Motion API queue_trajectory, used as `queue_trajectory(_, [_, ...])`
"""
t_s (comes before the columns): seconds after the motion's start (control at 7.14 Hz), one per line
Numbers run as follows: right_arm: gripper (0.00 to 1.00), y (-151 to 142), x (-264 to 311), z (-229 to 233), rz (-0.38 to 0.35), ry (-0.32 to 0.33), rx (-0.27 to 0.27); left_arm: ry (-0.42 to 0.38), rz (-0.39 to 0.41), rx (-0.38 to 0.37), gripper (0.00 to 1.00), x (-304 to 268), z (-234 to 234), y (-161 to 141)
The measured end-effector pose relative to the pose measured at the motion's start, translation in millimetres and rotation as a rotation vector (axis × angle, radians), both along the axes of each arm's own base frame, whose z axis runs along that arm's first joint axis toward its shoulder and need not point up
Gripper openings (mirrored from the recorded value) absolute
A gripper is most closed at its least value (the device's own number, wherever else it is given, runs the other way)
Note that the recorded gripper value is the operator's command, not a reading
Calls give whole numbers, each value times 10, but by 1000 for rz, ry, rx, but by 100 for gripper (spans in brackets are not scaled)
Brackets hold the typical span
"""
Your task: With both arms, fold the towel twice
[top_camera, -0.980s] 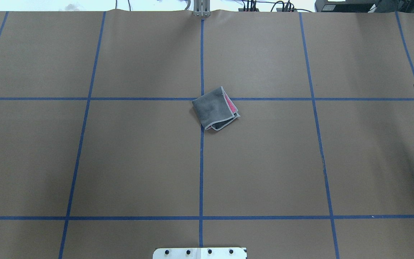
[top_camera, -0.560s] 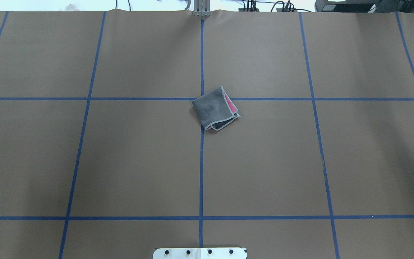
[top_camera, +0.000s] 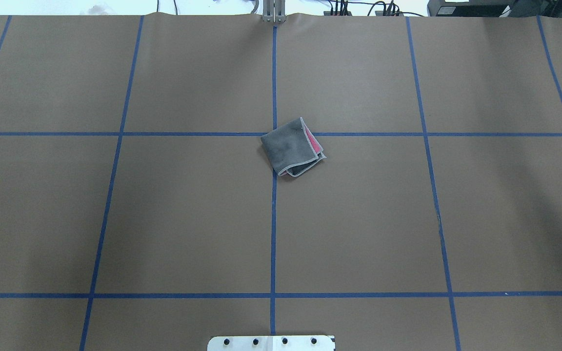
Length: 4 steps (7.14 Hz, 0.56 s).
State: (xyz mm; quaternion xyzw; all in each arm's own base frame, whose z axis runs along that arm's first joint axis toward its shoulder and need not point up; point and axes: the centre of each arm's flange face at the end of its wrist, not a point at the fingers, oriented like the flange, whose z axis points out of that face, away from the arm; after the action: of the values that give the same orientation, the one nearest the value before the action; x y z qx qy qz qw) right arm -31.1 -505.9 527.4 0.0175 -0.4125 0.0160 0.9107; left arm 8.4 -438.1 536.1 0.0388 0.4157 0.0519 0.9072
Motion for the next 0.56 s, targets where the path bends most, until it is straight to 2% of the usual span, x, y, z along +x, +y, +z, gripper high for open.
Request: queue_trajectory(0.56, [100,33,4,54,-1,-2,-6,0,-12,-4,100,-42,22,-56])
